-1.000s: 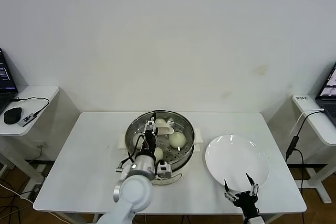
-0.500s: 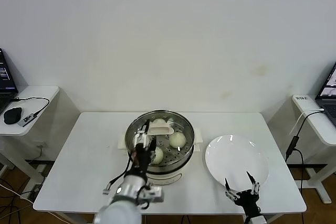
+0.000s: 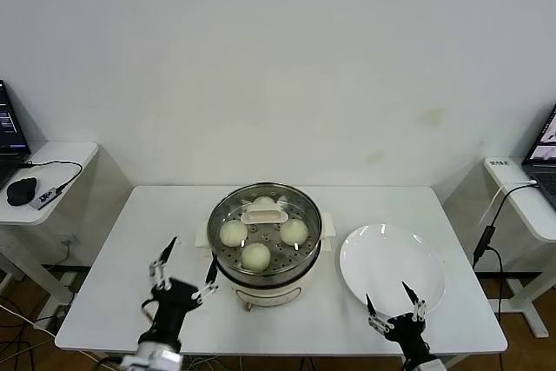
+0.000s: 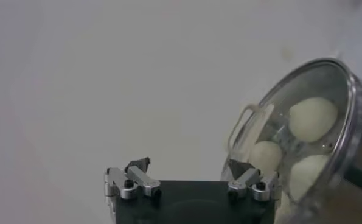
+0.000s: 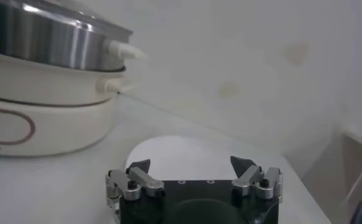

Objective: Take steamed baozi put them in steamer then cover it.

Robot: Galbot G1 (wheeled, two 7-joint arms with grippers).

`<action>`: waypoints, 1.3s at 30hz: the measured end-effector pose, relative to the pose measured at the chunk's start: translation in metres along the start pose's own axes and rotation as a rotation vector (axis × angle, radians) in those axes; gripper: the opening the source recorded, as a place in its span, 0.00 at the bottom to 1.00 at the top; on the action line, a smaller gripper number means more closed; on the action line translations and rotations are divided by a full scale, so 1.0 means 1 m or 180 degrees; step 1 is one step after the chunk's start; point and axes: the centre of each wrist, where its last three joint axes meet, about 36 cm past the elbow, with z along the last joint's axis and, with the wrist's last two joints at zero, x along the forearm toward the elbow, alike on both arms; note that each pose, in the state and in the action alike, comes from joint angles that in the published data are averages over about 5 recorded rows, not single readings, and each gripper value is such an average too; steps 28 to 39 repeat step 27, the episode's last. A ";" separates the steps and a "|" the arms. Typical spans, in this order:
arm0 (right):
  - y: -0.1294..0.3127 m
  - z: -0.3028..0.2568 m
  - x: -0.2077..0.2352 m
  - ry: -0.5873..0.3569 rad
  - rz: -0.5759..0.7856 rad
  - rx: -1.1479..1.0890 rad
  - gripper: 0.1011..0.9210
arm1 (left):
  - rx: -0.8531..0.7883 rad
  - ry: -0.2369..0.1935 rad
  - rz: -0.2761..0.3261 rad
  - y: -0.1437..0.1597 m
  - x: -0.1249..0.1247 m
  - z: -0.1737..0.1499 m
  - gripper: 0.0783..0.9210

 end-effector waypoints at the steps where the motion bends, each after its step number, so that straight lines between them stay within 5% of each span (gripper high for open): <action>1: -0.001 -0.001 0.002 0.0000 -0.0018 -0.0029 0.88 | 0.0190 0.0027 -0.0005 0.000 0.005 0.004 0.88; 14: -0.003 -0.005 0.009 0.0002 -0.0178 -0.0237 0.88 | 0.1586 0.0313 -0.0353 -0.003 0.042 0.043 0.88; 22: 0.000 -0.003 0.007 0.0025 -0.0189 -0.0220 0.88 | 0.1775 0.0403 -0.0516 -0.005 0.048 0.059 0.88; 39: 0.002 -0.001 0.007 0.0054 -0.0189 -0.0212 0.88 | 0.1815 0.0448 -0.0528 -0.008 0.051 0.066 0.88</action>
